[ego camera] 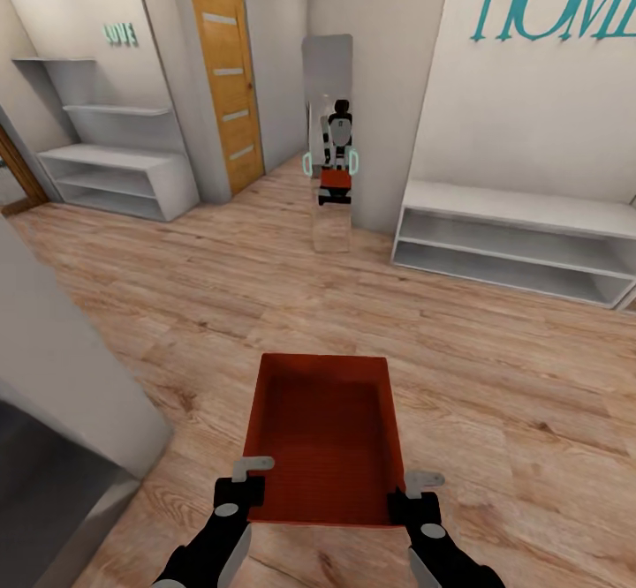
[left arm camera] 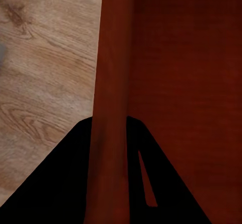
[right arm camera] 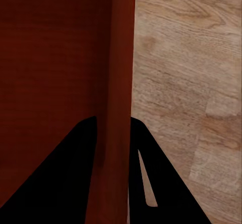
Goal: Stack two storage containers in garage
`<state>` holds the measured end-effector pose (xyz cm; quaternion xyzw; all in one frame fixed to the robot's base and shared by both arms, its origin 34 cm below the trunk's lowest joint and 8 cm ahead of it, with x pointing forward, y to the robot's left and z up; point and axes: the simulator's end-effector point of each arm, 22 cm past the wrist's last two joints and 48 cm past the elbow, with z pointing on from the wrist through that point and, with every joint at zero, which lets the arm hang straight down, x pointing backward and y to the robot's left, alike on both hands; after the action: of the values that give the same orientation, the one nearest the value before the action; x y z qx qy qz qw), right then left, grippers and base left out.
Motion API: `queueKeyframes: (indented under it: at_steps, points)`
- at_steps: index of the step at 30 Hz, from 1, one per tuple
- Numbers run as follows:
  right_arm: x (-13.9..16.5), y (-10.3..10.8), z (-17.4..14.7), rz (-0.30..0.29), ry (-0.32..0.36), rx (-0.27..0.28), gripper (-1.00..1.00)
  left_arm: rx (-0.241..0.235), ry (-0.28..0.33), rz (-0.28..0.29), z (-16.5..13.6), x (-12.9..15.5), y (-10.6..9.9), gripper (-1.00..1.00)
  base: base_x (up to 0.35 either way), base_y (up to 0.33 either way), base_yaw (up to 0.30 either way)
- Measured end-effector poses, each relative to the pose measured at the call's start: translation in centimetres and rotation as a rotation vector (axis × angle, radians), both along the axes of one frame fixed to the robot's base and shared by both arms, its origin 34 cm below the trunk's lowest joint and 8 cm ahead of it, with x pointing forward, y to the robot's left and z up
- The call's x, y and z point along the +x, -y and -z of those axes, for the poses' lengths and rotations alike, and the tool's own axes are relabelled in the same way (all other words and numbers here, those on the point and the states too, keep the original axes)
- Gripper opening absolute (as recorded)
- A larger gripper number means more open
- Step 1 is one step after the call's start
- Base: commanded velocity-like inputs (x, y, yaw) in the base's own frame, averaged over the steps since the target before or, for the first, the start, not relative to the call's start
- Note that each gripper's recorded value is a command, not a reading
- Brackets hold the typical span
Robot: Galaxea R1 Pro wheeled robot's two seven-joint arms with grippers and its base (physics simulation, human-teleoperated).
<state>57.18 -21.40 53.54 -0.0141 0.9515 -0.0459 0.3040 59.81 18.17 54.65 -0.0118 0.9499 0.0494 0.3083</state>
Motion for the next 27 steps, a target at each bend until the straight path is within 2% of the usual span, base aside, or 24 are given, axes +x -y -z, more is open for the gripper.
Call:
queueKeyframes:
  at_steps: [27]
  points:
    - [0.0,0.0,0.0,-0.001,0.0,0.0,-1.0,0.0,0.0,0.0,0.0,0.0,0.0,-1.0,0.336,0.0,0.0]
